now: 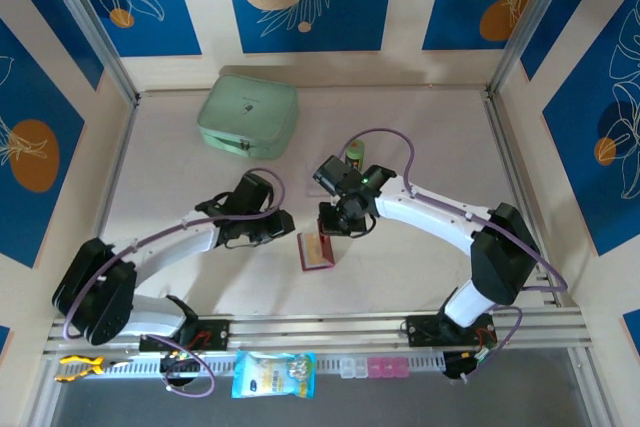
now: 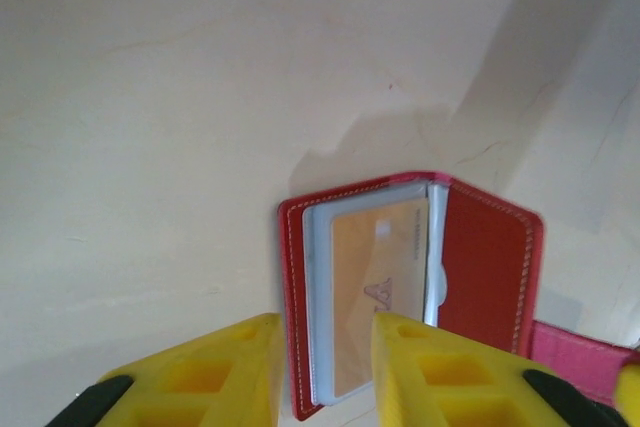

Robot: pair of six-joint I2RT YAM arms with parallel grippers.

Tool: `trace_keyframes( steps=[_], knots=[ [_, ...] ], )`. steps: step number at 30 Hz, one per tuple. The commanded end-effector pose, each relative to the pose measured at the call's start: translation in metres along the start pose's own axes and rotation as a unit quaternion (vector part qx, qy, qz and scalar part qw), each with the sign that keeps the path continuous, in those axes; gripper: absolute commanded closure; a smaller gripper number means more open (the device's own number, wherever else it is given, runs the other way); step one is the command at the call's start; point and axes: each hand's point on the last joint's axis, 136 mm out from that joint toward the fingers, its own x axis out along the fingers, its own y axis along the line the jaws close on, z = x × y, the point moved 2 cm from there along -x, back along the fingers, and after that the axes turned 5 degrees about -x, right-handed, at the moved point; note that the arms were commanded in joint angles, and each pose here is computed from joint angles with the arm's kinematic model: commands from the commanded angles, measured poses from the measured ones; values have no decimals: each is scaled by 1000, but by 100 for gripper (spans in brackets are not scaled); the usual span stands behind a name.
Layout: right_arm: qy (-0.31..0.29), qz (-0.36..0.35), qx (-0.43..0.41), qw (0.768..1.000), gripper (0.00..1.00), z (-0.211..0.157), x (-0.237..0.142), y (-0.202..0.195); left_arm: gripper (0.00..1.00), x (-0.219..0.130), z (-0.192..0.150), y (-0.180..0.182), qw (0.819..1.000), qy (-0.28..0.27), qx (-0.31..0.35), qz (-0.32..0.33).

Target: Take the credit cards out of the card holder

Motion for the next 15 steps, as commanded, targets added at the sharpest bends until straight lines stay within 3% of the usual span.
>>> trace_keyframes(
  steps=[1, 15],
  knots=[
    [4, -22, 16, 1000, 100, -4, 1, -21, 72, 6, -3, -17, 999, 27, 11, -32],
    [19, -54, 53, 997, 100, -17, 10, -76, 89, 46, -28, -9, 997, 78, 9, 12]
  ],
)
